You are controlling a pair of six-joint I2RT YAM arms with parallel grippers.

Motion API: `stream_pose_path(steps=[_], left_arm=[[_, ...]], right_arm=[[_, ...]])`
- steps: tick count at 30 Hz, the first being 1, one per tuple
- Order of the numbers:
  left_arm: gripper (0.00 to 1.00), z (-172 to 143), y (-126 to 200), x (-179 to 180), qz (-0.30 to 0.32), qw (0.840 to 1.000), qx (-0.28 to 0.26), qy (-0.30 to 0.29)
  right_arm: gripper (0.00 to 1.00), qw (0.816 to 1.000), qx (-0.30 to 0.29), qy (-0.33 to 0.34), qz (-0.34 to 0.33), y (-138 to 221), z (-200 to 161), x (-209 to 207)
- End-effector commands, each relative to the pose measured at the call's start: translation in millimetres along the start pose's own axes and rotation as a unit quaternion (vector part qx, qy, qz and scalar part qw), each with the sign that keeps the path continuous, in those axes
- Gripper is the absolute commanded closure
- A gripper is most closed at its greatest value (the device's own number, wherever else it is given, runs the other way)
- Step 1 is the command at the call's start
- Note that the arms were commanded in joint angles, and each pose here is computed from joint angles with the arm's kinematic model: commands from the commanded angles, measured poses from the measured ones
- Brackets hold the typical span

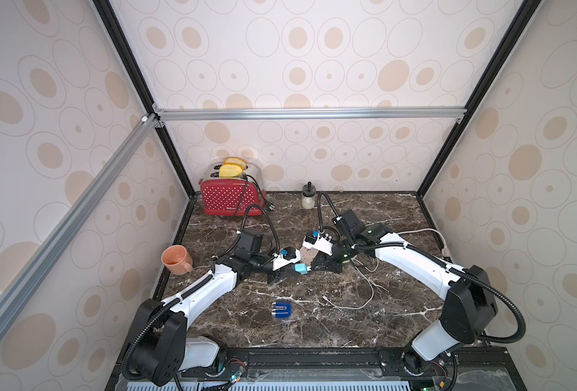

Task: Charge the electric shaver
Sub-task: Insert the charging cable into the plug, then insert the plug into the socket.

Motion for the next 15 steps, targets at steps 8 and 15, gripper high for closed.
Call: stream_pose_path(steps=[8,15], left_arm=[[1.00,18,10,8,0.029,0.998,-0.006,-0.057],[1.00,20,12,26,0.085,0.995,-0.005,-0.047]], right_arm=[[0.29,0.981,-0.105,-0.150,-0.058,39,9,23],[0.21,0.939,-0.188,-0.285,-0.040,31,23,25]])
Point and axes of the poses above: each gripper's point midway between its finger pads, its own y axis back along the fingers, its own x axis along the line the jaws close on, z = x × y, the point moved 3 cm from there along y, back along the fingers, and after that the axes turned 8 degrees about y, right-handed, at the moved point
